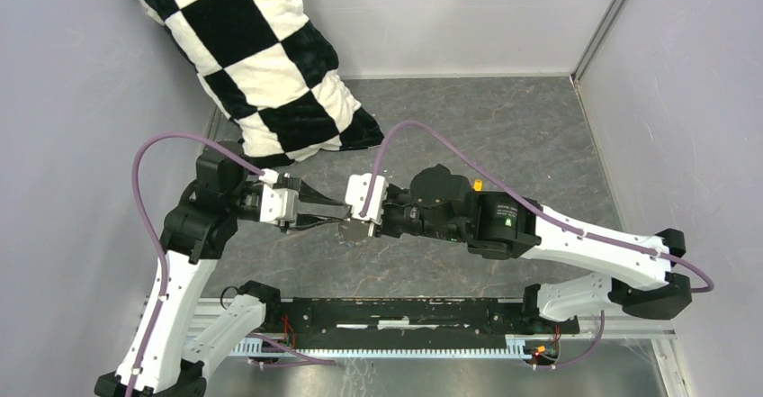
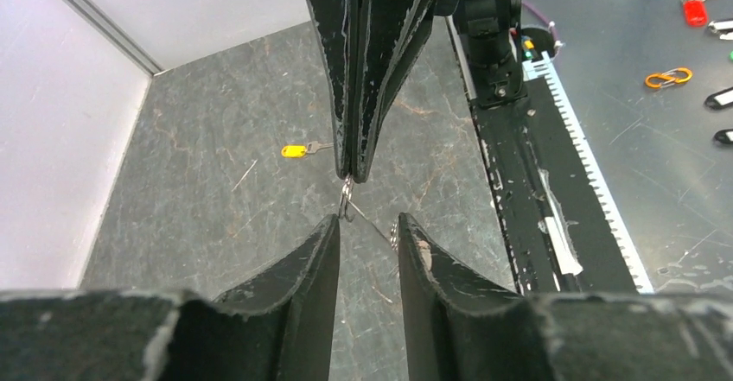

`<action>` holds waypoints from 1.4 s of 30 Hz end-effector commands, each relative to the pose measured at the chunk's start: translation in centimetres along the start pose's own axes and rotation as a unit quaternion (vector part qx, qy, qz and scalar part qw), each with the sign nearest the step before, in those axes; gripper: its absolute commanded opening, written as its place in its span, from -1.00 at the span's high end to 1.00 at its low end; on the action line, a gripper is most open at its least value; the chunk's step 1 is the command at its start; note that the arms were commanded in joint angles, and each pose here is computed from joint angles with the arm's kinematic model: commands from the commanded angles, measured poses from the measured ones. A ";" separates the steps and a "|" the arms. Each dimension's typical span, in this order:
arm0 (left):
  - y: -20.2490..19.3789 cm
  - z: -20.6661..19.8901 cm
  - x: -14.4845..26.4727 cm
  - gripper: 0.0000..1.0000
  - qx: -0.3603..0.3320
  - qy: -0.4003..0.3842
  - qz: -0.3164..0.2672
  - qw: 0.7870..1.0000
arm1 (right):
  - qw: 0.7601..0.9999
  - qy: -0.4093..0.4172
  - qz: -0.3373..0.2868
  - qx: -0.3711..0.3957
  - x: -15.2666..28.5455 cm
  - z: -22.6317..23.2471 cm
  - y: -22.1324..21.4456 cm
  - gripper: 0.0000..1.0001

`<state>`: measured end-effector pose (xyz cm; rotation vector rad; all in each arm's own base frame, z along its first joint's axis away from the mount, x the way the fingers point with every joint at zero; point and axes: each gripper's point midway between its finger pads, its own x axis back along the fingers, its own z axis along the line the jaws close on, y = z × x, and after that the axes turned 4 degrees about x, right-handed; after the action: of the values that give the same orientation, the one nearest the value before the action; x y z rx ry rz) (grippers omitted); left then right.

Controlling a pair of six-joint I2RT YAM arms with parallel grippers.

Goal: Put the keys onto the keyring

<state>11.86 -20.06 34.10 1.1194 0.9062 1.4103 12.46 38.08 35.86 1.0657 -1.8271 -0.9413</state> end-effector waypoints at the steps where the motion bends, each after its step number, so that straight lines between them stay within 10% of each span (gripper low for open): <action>1: -0.1 -0.3 0.1 0.30 -0.029 0.000 0.003 1.000 | 1.000 -0.002 0.030 0.008 0.2 -0.7 0.3 0.99; 9: -0.1 -0.5 0.1 0.48 -0.041 -0.006 -0.002 0.999 | 1.000 0.000 0.016 0.007 0.0 -0.6 0.7 0.99; 26: 1.0 -1.1 -0.2 0.45 -0.024 -0.036 -0.030 0.999 | 0.959 -0.041 -0.276 -0.042 4.1 0.0 5.2 0.99; 42: 3.9 -2.6 0.0 0.27 0.024 -0.074 -0.066 0.995 | 0.944 -0.029 -0.323 -0.060 3.3 1.0 5.5 0.99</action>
<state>9.71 -20.50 35.59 1.1437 0.8876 1.2543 9.21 37.49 38.40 1.5190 -1.5210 -1.3663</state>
